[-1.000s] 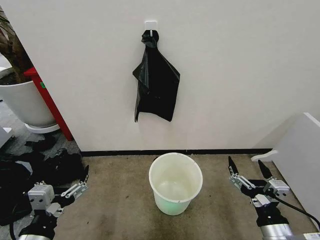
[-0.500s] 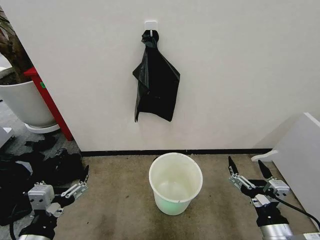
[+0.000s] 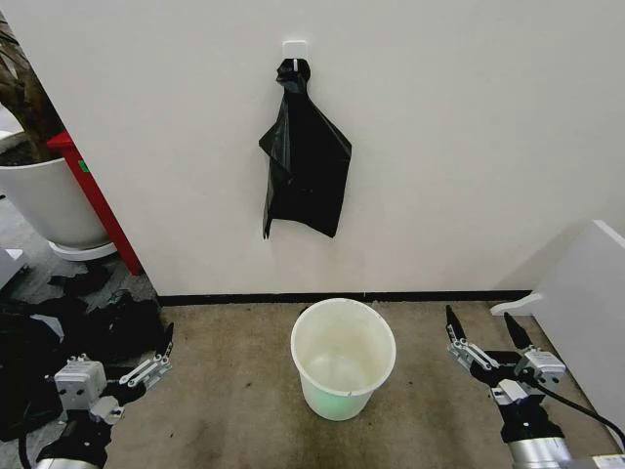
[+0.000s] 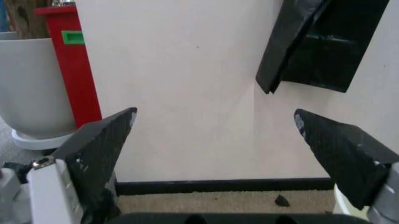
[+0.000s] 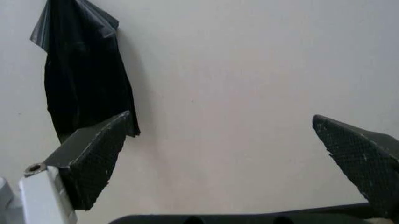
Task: Place the garbage bag over the trash bin.
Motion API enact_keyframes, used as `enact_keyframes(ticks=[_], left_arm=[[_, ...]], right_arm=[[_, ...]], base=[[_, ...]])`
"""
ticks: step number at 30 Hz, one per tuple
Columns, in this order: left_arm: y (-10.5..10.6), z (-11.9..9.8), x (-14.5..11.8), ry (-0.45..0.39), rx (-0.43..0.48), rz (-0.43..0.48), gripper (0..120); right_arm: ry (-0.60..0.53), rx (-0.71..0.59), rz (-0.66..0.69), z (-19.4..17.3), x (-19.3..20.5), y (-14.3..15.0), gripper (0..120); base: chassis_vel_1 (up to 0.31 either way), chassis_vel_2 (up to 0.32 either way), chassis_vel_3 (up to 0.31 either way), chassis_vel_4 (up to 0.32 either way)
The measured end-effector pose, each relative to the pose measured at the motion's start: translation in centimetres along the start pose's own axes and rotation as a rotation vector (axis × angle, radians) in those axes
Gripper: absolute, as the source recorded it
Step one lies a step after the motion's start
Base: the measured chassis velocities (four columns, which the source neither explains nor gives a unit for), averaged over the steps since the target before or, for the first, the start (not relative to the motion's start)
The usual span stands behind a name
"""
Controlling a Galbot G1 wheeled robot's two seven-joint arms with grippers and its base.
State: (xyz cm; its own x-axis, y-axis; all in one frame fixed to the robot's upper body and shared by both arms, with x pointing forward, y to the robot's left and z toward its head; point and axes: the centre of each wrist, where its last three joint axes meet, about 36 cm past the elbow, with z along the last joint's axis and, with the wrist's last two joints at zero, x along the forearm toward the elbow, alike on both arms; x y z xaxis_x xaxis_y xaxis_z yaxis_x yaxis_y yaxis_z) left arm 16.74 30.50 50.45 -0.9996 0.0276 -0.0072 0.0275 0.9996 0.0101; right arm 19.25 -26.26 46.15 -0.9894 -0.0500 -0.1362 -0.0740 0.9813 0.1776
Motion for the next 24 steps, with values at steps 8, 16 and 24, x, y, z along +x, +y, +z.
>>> enact_keyframes(ticks=[8, 16, 24], left_arm=[[0.0, 0.0, 0.0, 0.0, 0.0, 0.0, 100], [0.0, 0.0, 0.0, 0.0, 0.0, 0.0, 100], [0.0, 0.0, 0.0, 0.0, 0.0, 0.0, 100]], right_arm=[[0.0, 0.0, 0.0, 0.0, 0.0, 0.0, 100], [0.0, 0.0, 0.0, 0.0, 0.0, 0.0, 100], [0.0, 0.0, 0.0, 0.0, 0.0, 0.0, 100]], base=[[0.0, 0.0, 0.0, 0.0], [0.0, 0.0, 0.0, 0.0], [0.0, 0.0, 0.0, 0.0]])
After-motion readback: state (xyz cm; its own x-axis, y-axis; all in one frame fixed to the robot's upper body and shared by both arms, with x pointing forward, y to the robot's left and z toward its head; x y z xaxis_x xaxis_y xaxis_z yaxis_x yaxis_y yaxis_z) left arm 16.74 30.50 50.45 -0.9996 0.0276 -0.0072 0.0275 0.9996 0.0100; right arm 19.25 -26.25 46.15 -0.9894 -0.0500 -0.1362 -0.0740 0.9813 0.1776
